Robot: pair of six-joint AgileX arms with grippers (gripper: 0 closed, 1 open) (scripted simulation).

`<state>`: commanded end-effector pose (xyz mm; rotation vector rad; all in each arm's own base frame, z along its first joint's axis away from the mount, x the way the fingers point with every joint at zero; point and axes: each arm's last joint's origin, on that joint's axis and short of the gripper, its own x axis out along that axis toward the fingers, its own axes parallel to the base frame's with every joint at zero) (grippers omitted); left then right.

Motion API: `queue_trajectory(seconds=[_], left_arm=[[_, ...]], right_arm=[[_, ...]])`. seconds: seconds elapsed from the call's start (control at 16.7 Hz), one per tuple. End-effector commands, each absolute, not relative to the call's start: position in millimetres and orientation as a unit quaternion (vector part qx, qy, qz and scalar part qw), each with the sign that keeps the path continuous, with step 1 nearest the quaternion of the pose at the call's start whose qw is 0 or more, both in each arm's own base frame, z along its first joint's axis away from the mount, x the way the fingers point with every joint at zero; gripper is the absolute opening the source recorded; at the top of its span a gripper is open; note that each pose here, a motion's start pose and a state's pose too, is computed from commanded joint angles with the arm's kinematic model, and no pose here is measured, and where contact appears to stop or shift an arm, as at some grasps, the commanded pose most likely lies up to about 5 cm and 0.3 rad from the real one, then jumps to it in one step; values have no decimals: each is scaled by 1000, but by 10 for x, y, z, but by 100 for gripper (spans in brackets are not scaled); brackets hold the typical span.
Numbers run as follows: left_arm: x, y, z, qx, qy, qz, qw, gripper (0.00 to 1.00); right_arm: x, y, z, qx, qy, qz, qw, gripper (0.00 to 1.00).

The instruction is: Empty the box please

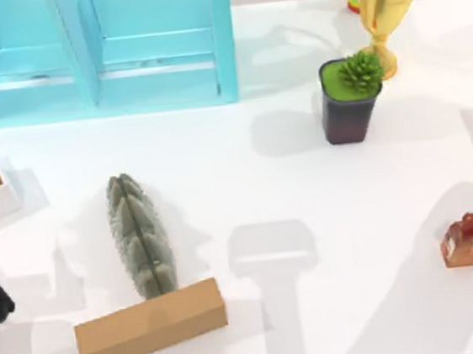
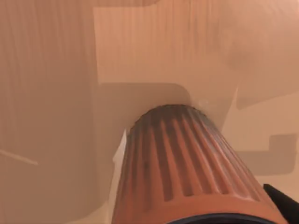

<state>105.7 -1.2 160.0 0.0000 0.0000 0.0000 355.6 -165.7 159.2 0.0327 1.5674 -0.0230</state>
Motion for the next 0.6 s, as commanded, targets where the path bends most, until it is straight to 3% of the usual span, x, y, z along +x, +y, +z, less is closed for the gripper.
queue_trajectory(seconds=[0.6], left_arm=[[1057,-12,1600,0,0,0,1000,100]], right_arm=[[3614,-1695,1853,17,708,-10,706,0]])
